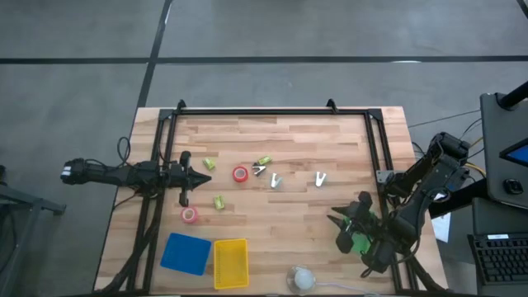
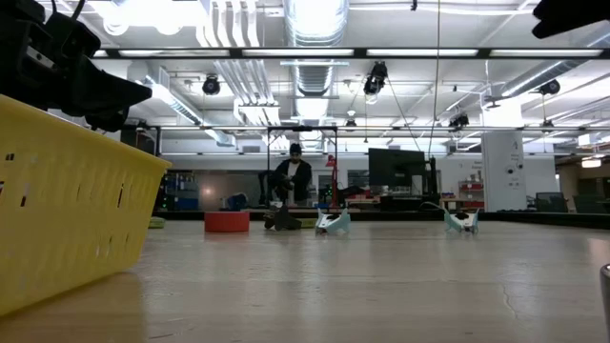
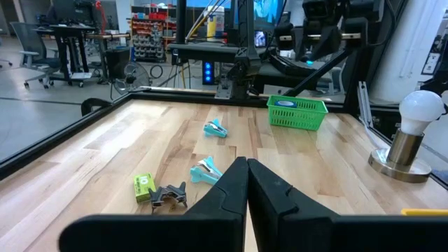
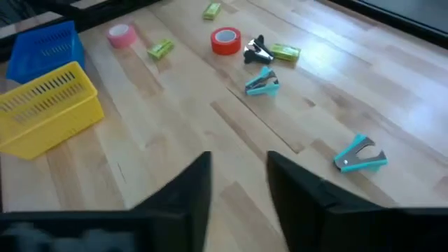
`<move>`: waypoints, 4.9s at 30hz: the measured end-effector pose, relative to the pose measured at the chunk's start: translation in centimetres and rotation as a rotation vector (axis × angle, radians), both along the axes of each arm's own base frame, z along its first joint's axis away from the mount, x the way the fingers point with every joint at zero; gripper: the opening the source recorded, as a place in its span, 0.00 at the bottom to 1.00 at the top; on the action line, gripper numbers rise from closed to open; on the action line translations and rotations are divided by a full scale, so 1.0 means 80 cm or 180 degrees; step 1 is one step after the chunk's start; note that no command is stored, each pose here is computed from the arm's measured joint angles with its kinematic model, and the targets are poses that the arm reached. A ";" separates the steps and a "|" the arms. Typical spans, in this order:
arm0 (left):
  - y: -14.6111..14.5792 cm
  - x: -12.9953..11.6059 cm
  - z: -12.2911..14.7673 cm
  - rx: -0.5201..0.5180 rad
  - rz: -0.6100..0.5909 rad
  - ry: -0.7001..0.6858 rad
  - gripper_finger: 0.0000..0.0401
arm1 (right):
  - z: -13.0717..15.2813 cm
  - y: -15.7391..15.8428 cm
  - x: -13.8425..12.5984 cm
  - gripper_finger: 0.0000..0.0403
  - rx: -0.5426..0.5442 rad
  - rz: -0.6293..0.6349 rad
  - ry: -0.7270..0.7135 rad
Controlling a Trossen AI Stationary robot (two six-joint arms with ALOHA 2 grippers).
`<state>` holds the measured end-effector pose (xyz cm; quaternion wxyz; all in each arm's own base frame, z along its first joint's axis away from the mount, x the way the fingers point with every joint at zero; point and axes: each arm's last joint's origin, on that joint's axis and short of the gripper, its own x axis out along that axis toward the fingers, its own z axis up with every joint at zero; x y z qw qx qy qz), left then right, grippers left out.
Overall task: Pick and place Stapler, Stapler remover, tape
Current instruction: Put the orange tape into the green basket
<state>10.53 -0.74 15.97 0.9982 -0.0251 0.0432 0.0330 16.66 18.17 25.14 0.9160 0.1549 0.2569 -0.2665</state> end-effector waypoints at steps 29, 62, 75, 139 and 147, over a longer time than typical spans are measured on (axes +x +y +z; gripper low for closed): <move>0.004 0.017 0.022 -0.1111 0.0542 -0.0566 0.20 | -0.009 -0.012 0.009 0.02 -0.0303 -0.0146 -0.0209; 0.024 0.180 0.006 -0.0692 0.1375 0.1567 0.88 | -0.016 -0.012 0.017 0.02 -0.0304 -0.0056 -0.0183; 0.048 0.189 -0.034 -0.0958 0.1388 0.2004 0.88 | -0.017 -0.012 0.017 0.02 -0.0301 -0.0055 -0.0181; -0.005 0.269 0.146 -0.1648 -0.0588 -0.0963 0.70 | 0.027 -0.049 0.117 0.89 -0.1999 0.0259 -0.0264; -0.008 0.274 0.161 -0.1584 -0.0636 -0.1072 0.70 | 0.032 -0.056 0.144 0.90 -0.2242 0.0241 -0.0342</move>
